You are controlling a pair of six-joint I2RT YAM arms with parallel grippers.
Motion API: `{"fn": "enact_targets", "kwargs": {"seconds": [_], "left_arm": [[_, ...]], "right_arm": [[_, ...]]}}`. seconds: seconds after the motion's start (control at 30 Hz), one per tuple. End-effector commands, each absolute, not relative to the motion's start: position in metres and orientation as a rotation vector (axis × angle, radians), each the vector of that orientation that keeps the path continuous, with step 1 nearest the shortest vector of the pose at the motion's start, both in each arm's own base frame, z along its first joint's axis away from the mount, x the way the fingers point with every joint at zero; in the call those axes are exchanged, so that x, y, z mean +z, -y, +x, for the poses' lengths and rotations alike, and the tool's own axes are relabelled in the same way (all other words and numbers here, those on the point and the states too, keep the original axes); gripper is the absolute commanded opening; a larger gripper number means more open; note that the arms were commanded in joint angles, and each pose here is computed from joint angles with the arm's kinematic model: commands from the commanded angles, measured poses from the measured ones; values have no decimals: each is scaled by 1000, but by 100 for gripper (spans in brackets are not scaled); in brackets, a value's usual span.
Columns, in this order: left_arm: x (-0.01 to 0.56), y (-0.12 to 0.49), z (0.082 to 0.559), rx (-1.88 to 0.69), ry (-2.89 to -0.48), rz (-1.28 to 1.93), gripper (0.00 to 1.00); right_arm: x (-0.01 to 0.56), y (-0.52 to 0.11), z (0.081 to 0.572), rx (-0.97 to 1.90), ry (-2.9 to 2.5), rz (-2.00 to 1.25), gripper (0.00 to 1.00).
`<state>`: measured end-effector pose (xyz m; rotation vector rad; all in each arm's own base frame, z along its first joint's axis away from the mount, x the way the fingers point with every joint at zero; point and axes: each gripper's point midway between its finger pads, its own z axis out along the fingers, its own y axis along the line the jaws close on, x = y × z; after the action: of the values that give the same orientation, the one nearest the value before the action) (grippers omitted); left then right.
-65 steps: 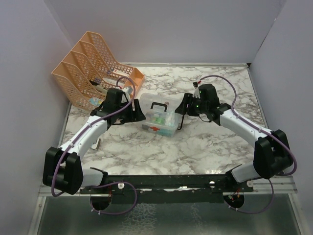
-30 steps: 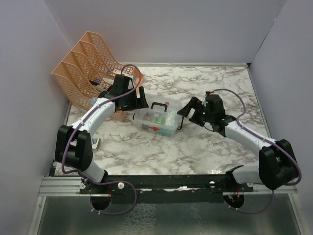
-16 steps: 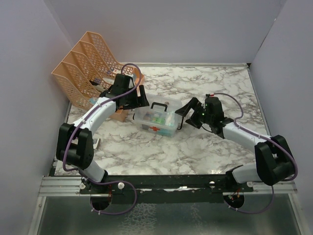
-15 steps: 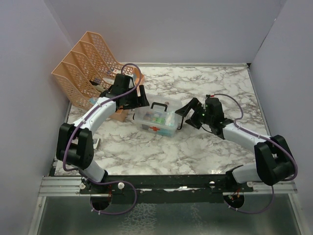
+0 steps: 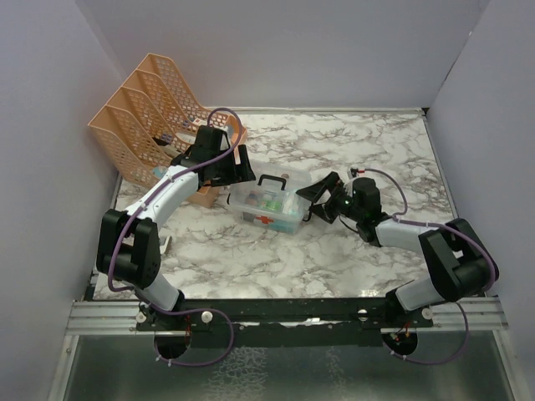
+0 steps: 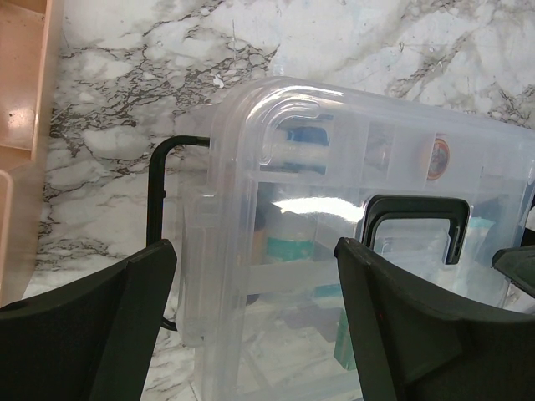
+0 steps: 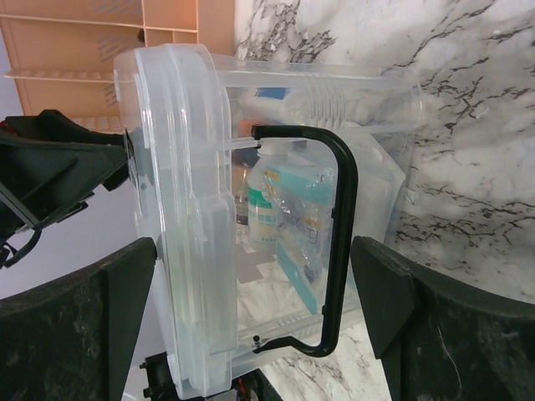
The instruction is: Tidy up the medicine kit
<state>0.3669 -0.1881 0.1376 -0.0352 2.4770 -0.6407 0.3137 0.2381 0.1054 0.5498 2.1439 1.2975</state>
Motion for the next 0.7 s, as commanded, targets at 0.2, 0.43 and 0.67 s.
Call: {"fn": "enact_targets", "kwargs": {"seconds": [0.2, 0.43, 0.67], "left_arm": [[103, 177, 347, -570, -2622, -31, 79], [107, 178, 346, -574, -2610, -17, 78], [106, 177, 345, -575, -2611, -15, 77]], "right_arm": [[90, -239, 302, 1300, -2162, 530, 96], [82, -228, 298, 1192, -2242, 585, 78], [95, -220, 296, 1129, -2230, 556, 68]]}}
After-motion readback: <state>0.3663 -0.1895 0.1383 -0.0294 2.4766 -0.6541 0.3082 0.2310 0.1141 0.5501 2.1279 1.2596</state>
